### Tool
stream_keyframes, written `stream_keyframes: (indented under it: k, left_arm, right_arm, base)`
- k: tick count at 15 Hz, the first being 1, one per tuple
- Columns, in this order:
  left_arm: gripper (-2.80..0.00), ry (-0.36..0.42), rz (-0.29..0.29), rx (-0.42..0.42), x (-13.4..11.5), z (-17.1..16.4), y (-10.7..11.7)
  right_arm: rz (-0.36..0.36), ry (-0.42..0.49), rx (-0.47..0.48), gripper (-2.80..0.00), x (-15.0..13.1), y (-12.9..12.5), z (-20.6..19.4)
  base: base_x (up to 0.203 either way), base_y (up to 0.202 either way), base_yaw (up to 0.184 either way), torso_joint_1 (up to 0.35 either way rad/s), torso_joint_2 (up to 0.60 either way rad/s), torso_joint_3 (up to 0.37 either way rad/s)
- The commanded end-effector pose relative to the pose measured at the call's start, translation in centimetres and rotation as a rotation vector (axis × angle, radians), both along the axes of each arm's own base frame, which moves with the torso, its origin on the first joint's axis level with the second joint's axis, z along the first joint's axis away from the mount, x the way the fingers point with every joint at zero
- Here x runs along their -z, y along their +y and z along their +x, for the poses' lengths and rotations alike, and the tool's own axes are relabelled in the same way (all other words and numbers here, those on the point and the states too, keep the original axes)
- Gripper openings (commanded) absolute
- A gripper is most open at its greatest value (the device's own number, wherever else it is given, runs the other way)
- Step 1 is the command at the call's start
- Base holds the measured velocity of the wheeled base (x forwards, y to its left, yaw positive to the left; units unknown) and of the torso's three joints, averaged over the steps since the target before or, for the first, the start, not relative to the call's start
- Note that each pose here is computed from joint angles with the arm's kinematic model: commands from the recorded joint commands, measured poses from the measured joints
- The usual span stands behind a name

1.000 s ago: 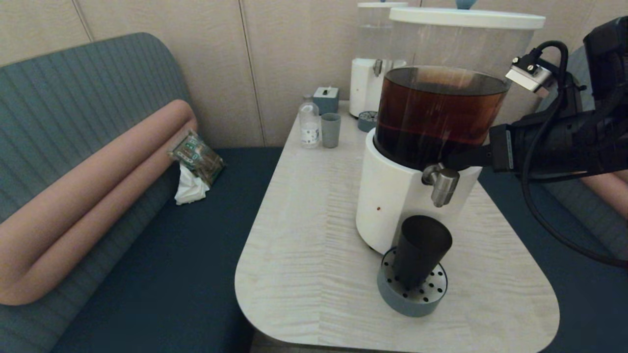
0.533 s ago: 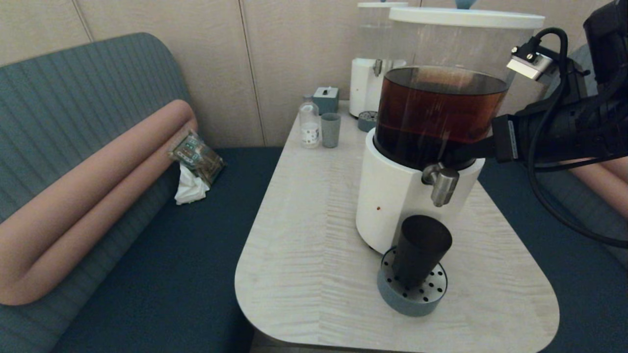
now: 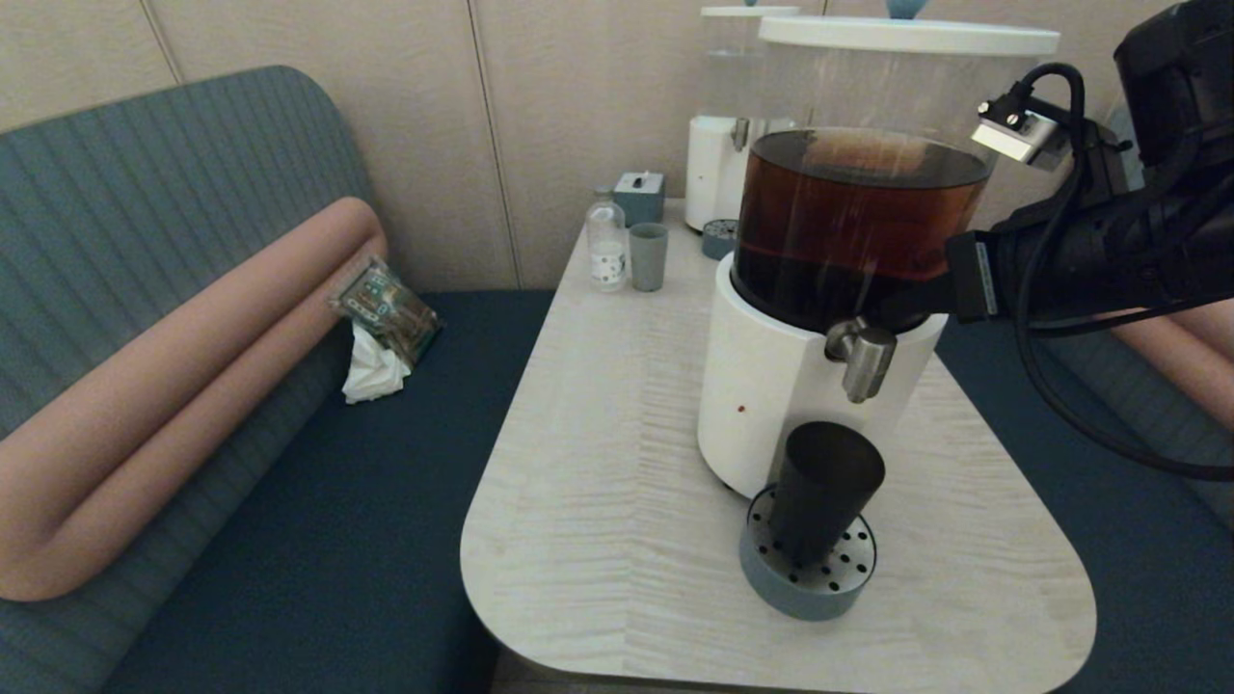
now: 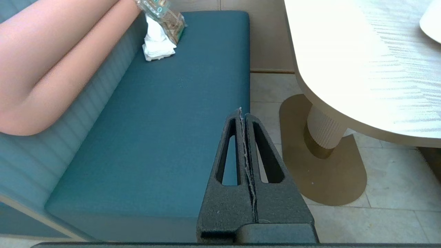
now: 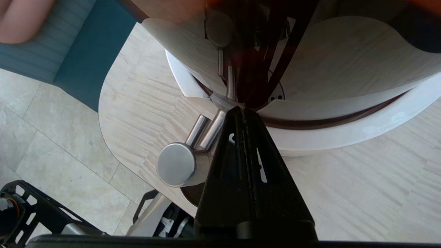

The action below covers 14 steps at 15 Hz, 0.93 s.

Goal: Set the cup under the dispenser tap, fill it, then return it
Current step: Turn on the faucet

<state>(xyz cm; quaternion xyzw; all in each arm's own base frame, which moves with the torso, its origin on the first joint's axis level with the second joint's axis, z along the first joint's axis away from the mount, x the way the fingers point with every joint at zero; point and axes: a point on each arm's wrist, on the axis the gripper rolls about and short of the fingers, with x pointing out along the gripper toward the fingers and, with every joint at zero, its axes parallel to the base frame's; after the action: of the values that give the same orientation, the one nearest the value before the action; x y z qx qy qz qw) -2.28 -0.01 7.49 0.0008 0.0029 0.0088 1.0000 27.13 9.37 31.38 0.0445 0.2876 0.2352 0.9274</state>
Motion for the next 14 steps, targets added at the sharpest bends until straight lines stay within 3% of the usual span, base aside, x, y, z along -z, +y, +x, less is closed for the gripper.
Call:
stream_keyframes:
  k: [1, 14]
  left_arm:
    - [-2.8, 0.002, 0.0, -0.001, 0.0, 0.0, 0.0]
    - [-2.8, 0.003, 0.0, -0.001, 0.0, 0.0, 0.0]
  right_arm:
    - [-0.002, 0.017, -0.012, -2.8, 0.4, 0.3, 0.3]
    - [-0.002, 0.014, -0.064, -2.8, 0.4, 1.7, -0.6]
  base:
    - [0.0, 0.0, 0.0, 0.0, 0.0, 0.0]
    - [0.0, 0.0, 0.0, 0.0, 0.0, 0.0]
